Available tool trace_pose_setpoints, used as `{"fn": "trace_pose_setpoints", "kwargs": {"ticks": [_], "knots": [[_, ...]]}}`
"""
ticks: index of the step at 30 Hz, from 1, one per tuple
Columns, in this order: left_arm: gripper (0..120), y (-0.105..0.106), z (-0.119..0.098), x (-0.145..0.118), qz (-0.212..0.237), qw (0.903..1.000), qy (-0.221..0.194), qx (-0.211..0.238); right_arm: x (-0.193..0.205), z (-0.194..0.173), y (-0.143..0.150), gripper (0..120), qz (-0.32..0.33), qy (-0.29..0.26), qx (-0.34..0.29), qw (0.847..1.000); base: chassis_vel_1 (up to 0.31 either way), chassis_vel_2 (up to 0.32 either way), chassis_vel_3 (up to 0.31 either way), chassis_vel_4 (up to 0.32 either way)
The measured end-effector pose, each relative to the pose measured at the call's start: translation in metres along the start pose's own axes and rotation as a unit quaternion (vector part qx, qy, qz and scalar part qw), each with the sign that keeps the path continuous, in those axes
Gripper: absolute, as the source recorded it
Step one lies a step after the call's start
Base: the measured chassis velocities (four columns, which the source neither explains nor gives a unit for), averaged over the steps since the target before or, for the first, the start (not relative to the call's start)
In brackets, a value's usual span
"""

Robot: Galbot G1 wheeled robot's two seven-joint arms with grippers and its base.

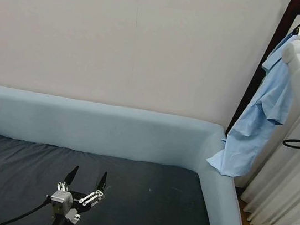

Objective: Pick up the clothes from the sofa and hang them on the clothes hanger.

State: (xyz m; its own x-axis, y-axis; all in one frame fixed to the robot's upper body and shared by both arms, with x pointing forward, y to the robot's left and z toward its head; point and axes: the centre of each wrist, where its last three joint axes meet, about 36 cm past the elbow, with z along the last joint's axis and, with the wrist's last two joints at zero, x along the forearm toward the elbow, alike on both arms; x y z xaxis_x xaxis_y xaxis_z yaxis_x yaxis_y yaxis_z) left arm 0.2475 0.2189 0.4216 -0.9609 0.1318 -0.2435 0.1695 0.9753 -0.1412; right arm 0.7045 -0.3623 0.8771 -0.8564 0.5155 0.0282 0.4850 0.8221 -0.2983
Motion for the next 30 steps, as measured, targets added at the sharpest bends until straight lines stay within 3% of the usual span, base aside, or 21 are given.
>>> {"fn": "trace_pose_setpoints", "kwargs": {"ticks": [3, 8, 15, 18, 19, 22, 26, 30], "knots": [[100, 0.002, 0.001, 0.000, 0.001, 1.0000, -0.002, -0.003, 0.011, 0.006, 0.000, 41, -0.013, -0.020, 0.008, 1.000, 0.000, 0.000, 0.000, 0.000], [100, 0.001, 0.003, -0.001, 0.001, 1.0000, -0.002, -0.002, 0.025, 0.011, -0.008, 54, -0.014, -0.044, 0.013, 0.999, 0.000, 0.000, 0.000, 0.000], [100, 0.000, 0.011, 0.000, -0.002, 1.0000, 0.003, -0.003, 0.061, 0.026, -0.051, 81, -0.016, -0.097, -0.023, 0.995, 0.000, 0.000, 0.000, 0.000], [100, -0.001, 0.016, 0.000, 0.001, 1.0000, 0.002, 0.000, 0.089, 0.054, -0.064, 95, -0.056, -0.183, -0.088, 0.978, 0.000, 0.000, 0.000, 0.000], [100, -0.001, 0.016, 0.000, 0.001, 1.0000, 0.002, 0.000, 0.089, 0.054, -0.064, 95, -0.056, -0.183, -0.088, 0.978, 0.000, 0.000, 0.000, 0.000], [100, -0.005, 0.020, 0.002, 0.003, 1.0000, 0.003, 0.003, 0.123, 0.089, -0.066, 100, -0.127, -0.233, -0.129, 0.955, 0.000, 0.000, 0.000, 0.000], [100, -0.009, 0.023, 0.005, 0.002, 1.0000, 0.004, 0.005, 0.174, 0.131, -0.052, 100, -0.217, -0.253, -0.138, 0.933, 0.000, 0.000, 0.000, 0.000], [100, -0.012, 0.027, 0.006, -0.001, 1.0000, 0.005, 0.009, 0.206, 0.163, -0.036, 100, -0.262, -0.239, -0.151, 0.923, 0.000, 0.000, 0.000, 0.000]]}}
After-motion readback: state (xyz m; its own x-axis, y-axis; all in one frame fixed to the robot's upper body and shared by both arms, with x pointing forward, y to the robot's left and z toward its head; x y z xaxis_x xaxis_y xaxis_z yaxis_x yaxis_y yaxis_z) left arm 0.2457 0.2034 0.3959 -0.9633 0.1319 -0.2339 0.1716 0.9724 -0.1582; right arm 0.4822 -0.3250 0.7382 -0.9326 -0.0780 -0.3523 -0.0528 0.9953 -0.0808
